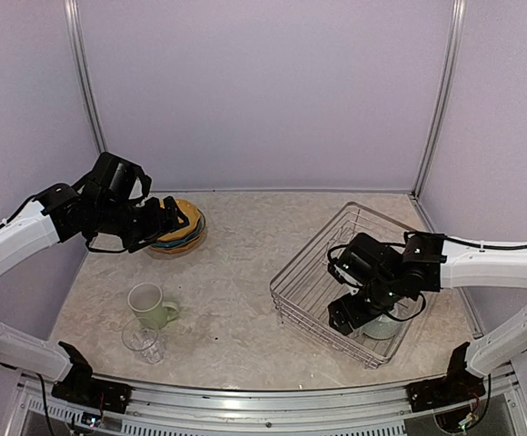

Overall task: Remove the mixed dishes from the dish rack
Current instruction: Grab the cup from the dish rack.

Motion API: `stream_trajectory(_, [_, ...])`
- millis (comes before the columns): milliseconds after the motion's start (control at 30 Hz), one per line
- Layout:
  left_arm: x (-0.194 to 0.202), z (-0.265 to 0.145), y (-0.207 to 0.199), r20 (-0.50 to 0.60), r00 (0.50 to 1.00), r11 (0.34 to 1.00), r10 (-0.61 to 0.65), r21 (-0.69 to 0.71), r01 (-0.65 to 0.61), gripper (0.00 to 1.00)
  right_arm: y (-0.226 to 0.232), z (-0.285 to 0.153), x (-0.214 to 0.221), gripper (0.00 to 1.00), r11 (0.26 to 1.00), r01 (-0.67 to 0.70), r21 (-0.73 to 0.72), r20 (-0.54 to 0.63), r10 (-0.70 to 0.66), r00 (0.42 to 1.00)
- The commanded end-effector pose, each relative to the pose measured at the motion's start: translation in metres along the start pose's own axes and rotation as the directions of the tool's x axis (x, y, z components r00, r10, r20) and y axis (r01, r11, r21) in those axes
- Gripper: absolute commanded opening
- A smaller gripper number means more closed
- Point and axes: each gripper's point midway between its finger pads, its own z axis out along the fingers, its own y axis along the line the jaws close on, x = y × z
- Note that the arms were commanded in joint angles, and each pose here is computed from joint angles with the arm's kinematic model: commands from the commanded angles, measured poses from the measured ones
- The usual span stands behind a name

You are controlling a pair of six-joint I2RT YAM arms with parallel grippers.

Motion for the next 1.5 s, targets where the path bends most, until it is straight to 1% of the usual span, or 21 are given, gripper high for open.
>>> stream_trajectory(0, [-0.003, -0.001, -0.001, 0.005, 1.000, 1.000, -0.012, 0.010, 0.012, 0.93, -0.001, 0.002, 0.003, 0.82, 0.999, 0.012, 0.047, -0.021, -0.011, 1.000])
stream_trajectory(267, [0.001, 0.000, 0.001, -0.009, 1.000, 1.000, -0.018, 0.005, 0.018, 0.92, 0.002, 0.005, 0.003, 0.74, 0.998, 0.018, 0.052, -0.018, -0.017, 1.000])
stream_trajectory(467, [0.003, -0.003, 0.002, -0.011, 1.000, 1.000, -0.022, 0.006, 0.022, 0.92, 0.004, 0.000, -0.004, 0.63, 0.998, 0.021, 0.057, 0.006, -0.021, 1.000])
stream_trajectory(600, [0.003, -0.006, 0.002, -0.008, 1.000, 1.000, -0.022, 0.014, 0.022, 0.92, 0.004, -0.017, -0.023, 0.56, 0.998, 0.005, 0.061, 0.090, -0.011, 0.996])
stream_trajectory(700, [0.002, -0.007, 0.001, -0.004, 1.000, 1.000, -0.024, 0.017, 0.024, 0.93, 0.002, -0.033, -0.041, 0.46, 0.998, -0.020, 0.066, 0.182, 0.008, 0.983])
stream_trajectory(833, [0.004, -0.008, -0.004, -0.021, 0.999, 0.999, -0.026, 0.043, 0.027, 0.93, -0.003, -0.058, -0.067, 0.34, 0.996, -0.069, 0.062, 0.332, 0.045, 0.942])
stream_trajectory(900, [0.005, -0.008, -0.006, -0.027, 0.999, 0.998, -0.029, 0.054, 0.031, 0.93, -0.007, -0.071, -0.081, 0.28, 0.993, -0.101, 0.059, 0.418, 0.067, 0.906])
stream_trajectory(967, [0.006, -0.009, -0.010, -0.035, 0.999, 0.996, -0.032, 0.078, 0.035, 0.93, -0.007, -0.086, -0.098, 0.22, 0.991, -0.133, 0.026, 0.508, 0.102, 0.855])
stream_trajectory(1100, [0.006, -0.009, -0.021, -0.060, 0.997, 0.988, -0.050, 0.142, 0.059, 0.93, 0.000, -0.116, -0.133, 0.11, 0.981, -0.147, -0.125, 0.666, 0.193, 0.721])
stream_trajectory(1167, [0.007, -0.010, -0.027, -0.083, 0.995, 0.980, -0.060, 0.186, 0.074, 0.94, 0.000, -0.125, -0.146, 0.06, 0.969, -0.139, -0.204, 0.711, 0.244, 0.660])
stream_trajectory(1200, [0.008, -0.010, -0.030, -0.096, 0.993, 0.975, -0.063, 0.209, 0.082, 0.94, -0.004, -0.124, -0.148, 0.02, 0.961, -0.147, -0.235, 0.716, 0.273, 0.643])
stream_trajectory(1233, [0.010, -0.010, -0.033, -0.112, 0.991, 0.968, -0.068, 0.232, 0.092, 0.94, -0.006, -0.126, -0.151, 0.00, 0.952, -0.149, -0.268, 0.721, 0.301, 0.624])
stream_trajectory(1300, [0.013, -0.011, -0.039, -0.138, 0.988, 0.954, -0.072, 0.280, 0.109, 0.96, -0.010, -0.132, -0.154, 0.00, 0.931, -0.148, -0.332, 0.731, 0.354, 0.583])
stream_trajectory(1367, [0.017, -0.012, -0.048, -0.166, 0.984, 0.930, -0.065, 0.347, 0.120, 0.98, -0.010, -0.144, -0.154, 0.00, 0.906, -0.118, -0.406, 0.751, 0.404, 0.522])
stream_trajectory(1433, [0.023, -0.015, -0.065, -0.204, 0.978, 0.887, -0.035, 0.444, 0.125, 0.99, -0.004, -0.158, -0.152, 0.00, 0.870, -0.054, -0.490, 0.762, 0.458, 0.458])
stream_trajectory(1467, [0.028, -0.018, -0.073, -0.236, 0.972, 0.858, -0.017, 0.496, 0.136, 0.99, -0.001, -0.170, -0.153, 0.00, 0.845, -0.010, -0.534, 0.767, 0.489, 0.415])
